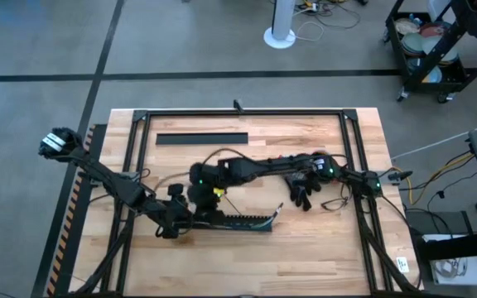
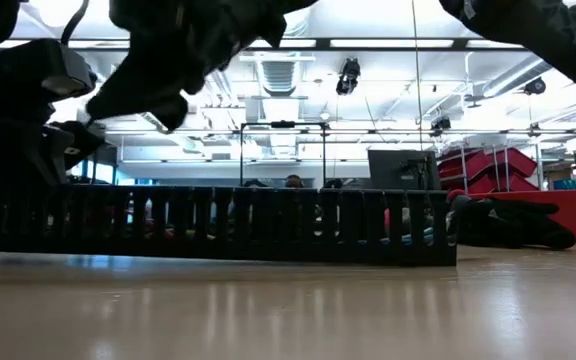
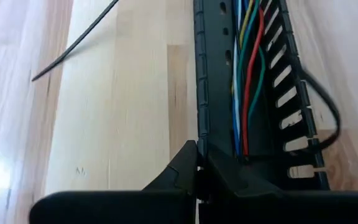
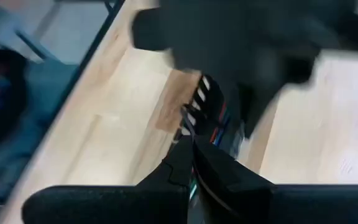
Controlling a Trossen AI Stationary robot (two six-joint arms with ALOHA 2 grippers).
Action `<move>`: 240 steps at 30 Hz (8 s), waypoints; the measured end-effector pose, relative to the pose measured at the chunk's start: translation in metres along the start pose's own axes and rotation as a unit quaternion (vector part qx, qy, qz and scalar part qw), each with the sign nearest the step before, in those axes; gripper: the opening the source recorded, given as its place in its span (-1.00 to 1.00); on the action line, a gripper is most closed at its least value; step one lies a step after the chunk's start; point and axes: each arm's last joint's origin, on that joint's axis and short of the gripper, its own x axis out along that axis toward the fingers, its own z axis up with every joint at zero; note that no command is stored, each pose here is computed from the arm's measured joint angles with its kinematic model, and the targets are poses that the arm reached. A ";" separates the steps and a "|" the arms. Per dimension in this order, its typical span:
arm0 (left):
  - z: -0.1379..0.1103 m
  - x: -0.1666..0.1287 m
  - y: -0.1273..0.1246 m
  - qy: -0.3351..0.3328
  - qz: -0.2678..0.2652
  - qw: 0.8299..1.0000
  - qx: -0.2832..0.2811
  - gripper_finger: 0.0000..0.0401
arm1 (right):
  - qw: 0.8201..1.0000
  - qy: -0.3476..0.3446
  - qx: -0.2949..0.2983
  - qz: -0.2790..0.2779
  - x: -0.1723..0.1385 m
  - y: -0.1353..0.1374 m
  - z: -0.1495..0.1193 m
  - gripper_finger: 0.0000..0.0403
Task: Ziptie cables
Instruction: Put the colored zip-tied cables into the black cable duct
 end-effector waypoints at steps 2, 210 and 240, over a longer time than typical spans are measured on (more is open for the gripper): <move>0.001 0.000 0.000 -0.008 0.002 1.000 0.009 -1.00 | 0.998 0.002 0.058 0.031 -0.005 -0.012 -0.005 -1.00; -0.008 0.009 -0.001 -0.137 0.019 0.988 0.065 -1.00 | 0.963 0.042 0.231 0.132 0.012 -0.052 -0.040 -1.00; -0.005 0.010 -0.001 -0.153 0.034 0.984 0.082 -1.00 | 0.928 0.061 0.347 0.124 0.013 -0.063 -0.049 -1.00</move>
